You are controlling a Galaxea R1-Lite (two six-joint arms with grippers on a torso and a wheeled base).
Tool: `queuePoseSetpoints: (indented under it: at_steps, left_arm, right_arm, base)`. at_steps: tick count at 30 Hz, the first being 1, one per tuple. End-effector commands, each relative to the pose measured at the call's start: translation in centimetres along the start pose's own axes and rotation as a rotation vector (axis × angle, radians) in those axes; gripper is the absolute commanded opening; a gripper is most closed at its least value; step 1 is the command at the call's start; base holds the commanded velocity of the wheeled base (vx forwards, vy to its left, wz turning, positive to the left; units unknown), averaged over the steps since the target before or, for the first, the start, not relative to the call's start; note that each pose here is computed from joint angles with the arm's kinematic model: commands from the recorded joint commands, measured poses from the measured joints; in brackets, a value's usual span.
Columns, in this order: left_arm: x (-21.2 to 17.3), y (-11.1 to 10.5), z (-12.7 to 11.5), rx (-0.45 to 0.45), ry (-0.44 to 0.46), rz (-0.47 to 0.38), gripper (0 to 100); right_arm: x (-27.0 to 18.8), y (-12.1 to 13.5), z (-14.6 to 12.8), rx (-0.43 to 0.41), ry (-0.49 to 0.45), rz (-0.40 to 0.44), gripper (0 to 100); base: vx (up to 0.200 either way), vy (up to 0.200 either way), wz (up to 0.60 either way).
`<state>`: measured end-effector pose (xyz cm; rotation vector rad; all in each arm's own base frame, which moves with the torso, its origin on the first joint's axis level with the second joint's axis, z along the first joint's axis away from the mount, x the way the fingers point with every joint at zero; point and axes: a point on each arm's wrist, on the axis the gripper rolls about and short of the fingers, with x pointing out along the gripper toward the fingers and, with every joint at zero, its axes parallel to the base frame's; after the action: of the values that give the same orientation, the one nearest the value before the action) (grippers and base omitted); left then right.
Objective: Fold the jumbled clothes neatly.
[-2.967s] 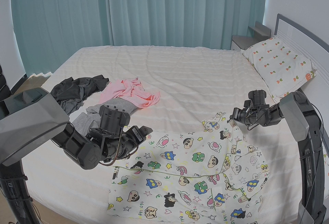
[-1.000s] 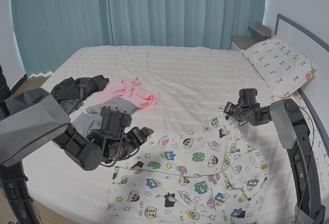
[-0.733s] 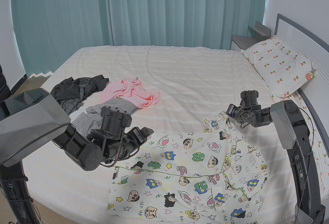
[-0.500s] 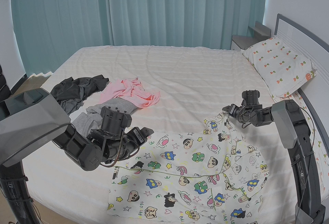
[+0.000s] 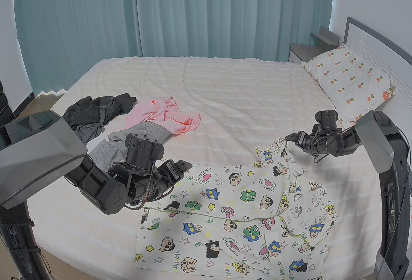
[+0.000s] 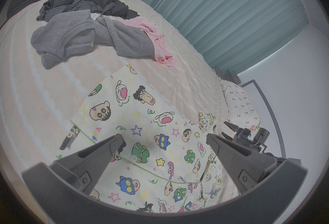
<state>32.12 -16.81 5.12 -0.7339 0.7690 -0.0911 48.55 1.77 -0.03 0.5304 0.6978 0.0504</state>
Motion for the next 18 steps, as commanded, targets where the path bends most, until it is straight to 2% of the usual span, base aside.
queuePoseSetpoints:
  at_steps: [1,4,7,11,18]
  left_arm:
    - [-0.8,0.7,-0.6,0.003,0.011,0.01,100]
    - [-1.1,1.6,-1.1,0.001,0.001,-0.002,100]
    - [-1.4,2.3,-1.3,-0.001,-0.011,-0.007,100]
    - [-1.5,3.0,-1.0,0.003,-0.03,-0.005,100]
    - [-1.8,5.5,0.2,0.131,-0.037,0.071,100]
  right_arm:
    - [-12.5,0.7,-2.9,-0.079,-0.006,0.069,100]
    - [-15.8,0.4,-5.4,-0.083,0.009,0.079,100]
    - [-17.0,0.0,-7.1,-0.084,0.035,0.084,100]
    - [-17.6,-0.7,-9.0,-0.076,0.038,0.09,100]
    - [-17.3,-1.3,-12.5,-0.03,0.094,0.177,100]
  base:
    - [-0.2,0.0,0.0]
    - [-0.2,0.0,0.0]
    - [-0.2,0.0,0.0]
    - [0.0,0.0,0.0]
    - [0.0,0.0,0.0]
